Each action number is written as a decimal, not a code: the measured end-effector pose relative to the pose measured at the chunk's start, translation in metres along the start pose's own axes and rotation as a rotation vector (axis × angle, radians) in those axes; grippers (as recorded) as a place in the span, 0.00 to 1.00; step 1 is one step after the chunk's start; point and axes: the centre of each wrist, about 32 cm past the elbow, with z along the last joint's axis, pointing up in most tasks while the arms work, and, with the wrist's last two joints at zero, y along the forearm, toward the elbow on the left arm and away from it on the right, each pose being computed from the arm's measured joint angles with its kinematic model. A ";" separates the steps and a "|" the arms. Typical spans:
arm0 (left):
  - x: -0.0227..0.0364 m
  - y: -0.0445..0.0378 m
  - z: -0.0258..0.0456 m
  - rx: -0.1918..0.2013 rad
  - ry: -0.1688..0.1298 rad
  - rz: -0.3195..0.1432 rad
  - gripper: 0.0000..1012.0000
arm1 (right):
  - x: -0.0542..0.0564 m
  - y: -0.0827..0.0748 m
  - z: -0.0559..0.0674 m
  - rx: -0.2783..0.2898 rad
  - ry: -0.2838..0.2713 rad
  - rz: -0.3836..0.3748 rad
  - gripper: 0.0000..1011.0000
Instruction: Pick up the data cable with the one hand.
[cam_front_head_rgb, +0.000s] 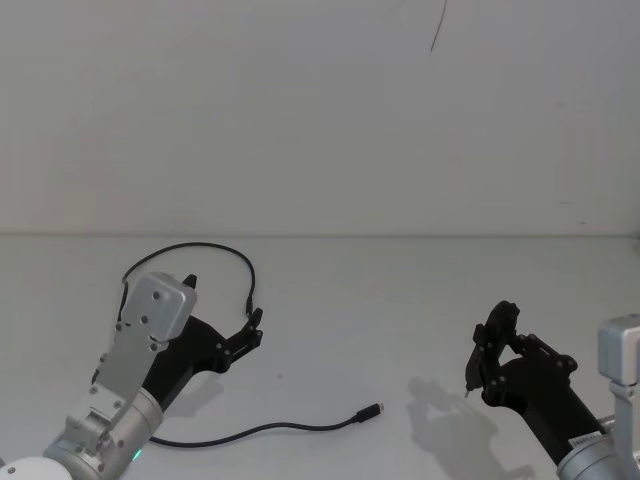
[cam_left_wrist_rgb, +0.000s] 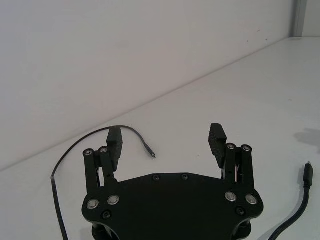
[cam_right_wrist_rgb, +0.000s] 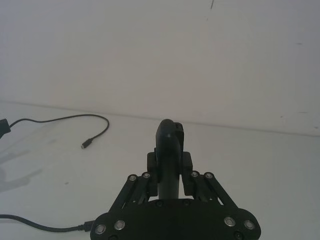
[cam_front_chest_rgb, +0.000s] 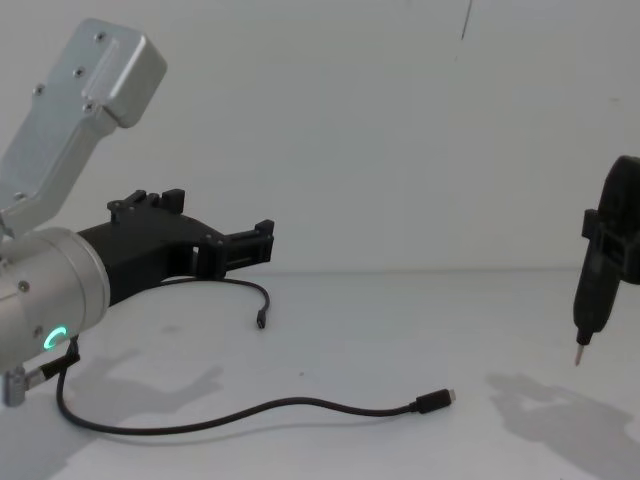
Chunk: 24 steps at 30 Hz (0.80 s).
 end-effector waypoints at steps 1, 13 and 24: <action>0.0000 0.0000 0.0000 0.000 0.000 0.000 0.99 | 0.000 0.000 0.000 0.000 0.000 0.000 0.26; 0.0000 0.0000 0.0000 0.000 0.000 0.000 0.99 | 0.000 0.000 0.000 0.000 0.000 0.000 0.26; 0.0000 0.0000 0.0000 0.000 0.000 0.000 0.99 | 0.000 0.000 0.000 0.000 0.000 0.000 0.26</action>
